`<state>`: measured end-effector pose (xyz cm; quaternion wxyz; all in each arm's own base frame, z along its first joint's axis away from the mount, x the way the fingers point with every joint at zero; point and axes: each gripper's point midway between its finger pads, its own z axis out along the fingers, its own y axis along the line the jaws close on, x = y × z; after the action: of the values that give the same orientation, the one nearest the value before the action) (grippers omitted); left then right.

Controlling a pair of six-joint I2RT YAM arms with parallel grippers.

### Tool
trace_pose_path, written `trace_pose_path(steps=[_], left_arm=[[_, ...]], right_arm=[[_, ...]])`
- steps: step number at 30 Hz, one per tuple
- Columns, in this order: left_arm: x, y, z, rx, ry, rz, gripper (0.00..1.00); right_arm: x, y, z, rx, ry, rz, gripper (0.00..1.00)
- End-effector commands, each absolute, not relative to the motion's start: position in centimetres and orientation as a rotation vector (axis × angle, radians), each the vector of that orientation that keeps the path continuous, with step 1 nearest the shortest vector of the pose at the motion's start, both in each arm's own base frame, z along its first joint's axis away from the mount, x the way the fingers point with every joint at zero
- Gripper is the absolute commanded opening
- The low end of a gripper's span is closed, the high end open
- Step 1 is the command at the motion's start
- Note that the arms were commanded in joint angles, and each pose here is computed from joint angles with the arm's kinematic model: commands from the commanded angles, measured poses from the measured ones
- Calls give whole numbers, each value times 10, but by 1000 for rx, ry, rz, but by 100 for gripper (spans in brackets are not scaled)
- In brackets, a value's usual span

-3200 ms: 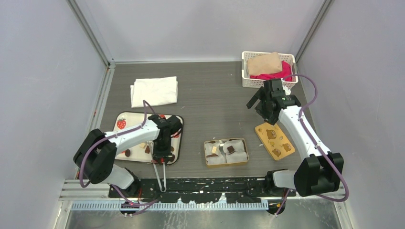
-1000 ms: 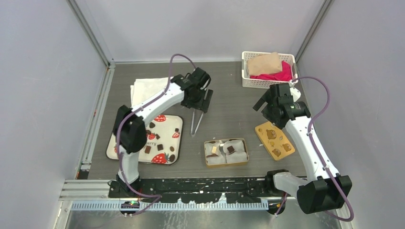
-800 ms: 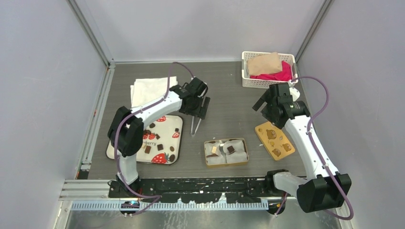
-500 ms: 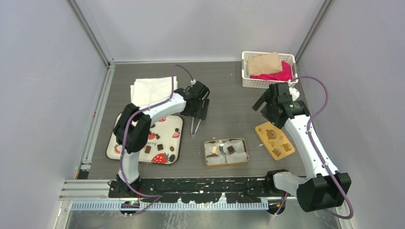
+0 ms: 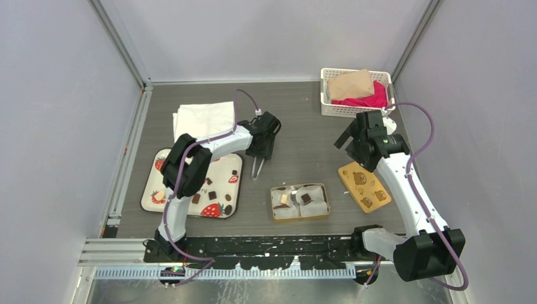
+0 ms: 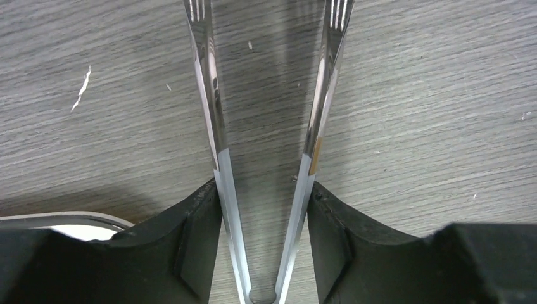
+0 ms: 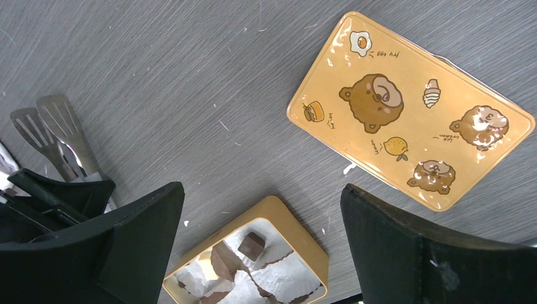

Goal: Pack the chocolate

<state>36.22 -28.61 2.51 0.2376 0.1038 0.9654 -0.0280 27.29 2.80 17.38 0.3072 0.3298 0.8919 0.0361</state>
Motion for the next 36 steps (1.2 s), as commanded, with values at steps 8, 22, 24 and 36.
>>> trace_pose_path(steps=[8, 22, 24, 36], left_arm=[[381, -302, 46, 294, 2587, -109, 7], [302, -234, 174, 374, 2585, -142, 4], [272, -212, 174, 372, 2638, -124, 4], [131, -130, 156, 265, 2861, -201, 10]], right_arm=[[279, 26, 184, 857, 2317, 103, 99], [284, 28, 181, 869, 2311, 118, 99], [287, 29, 181, 864, 2312, 124, 99], [302, 40, 175, 855, 2340, 179, 99]])
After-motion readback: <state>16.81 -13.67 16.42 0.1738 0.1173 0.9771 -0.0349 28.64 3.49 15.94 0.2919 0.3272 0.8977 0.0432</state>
